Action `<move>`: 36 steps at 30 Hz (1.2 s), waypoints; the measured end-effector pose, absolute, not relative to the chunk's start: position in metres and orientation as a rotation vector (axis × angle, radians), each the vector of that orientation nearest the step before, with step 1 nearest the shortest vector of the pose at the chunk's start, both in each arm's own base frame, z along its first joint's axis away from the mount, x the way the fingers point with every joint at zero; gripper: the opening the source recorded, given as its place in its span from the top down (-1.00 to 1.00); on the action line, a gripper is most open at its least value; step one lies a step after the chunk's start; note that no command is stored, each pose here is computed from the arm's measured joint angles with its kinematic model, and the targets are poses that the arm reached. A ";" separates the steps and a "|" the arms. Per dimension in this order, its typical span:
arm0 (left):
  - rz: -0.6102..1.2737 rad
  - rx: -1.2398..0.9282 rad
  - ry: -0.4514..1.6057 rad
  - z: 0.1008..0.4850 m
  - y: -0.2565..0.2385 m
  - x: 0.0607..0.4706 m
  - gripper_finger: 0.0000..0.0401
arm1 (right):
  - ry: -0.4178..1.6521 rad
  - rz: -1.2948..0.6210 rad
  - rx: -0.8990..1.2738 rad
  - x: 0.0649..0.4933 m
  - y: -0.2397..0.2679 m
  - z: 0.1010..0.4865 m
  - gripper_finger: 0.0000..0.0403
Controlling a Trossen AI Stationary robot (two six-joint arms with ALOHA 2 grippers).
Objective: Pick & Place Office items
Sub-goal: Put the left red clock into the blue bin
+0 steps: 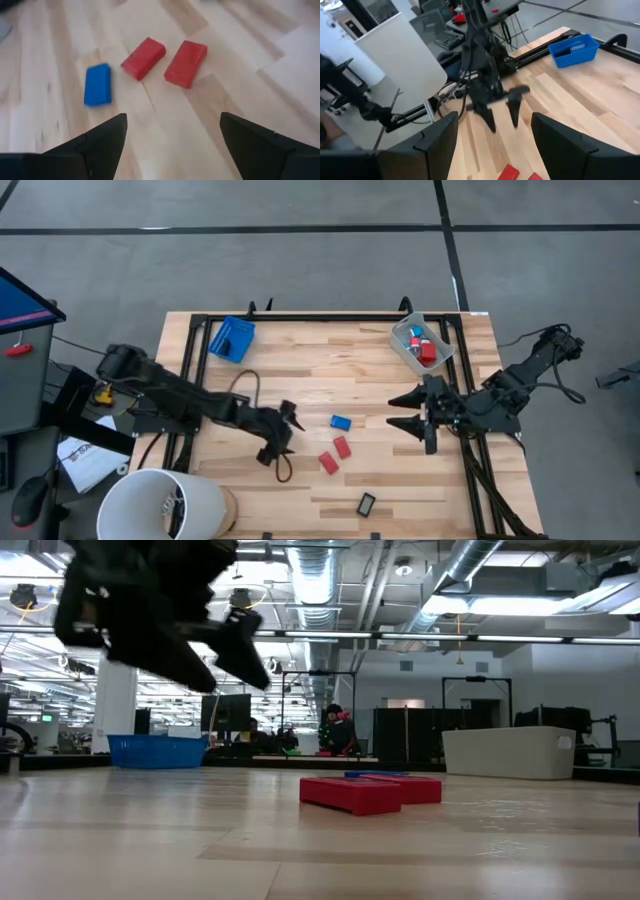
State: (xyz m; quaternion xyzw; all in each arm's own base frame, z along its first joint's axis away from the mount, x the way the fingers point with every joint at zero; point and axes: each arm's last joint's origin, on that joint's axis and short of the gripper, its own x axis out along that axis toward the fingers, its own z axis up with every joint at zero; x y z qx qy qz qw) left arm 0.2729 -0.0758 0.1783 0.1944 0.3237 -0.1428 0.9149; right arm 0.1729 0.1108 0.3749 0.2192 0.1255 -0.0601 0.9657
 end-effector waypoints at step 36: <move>-0.561 0.362 0.617 0.113 -0.067 0.358 -0.20 | 0.173 -0.123 0.518 0.169 0.119 0.382 -0.22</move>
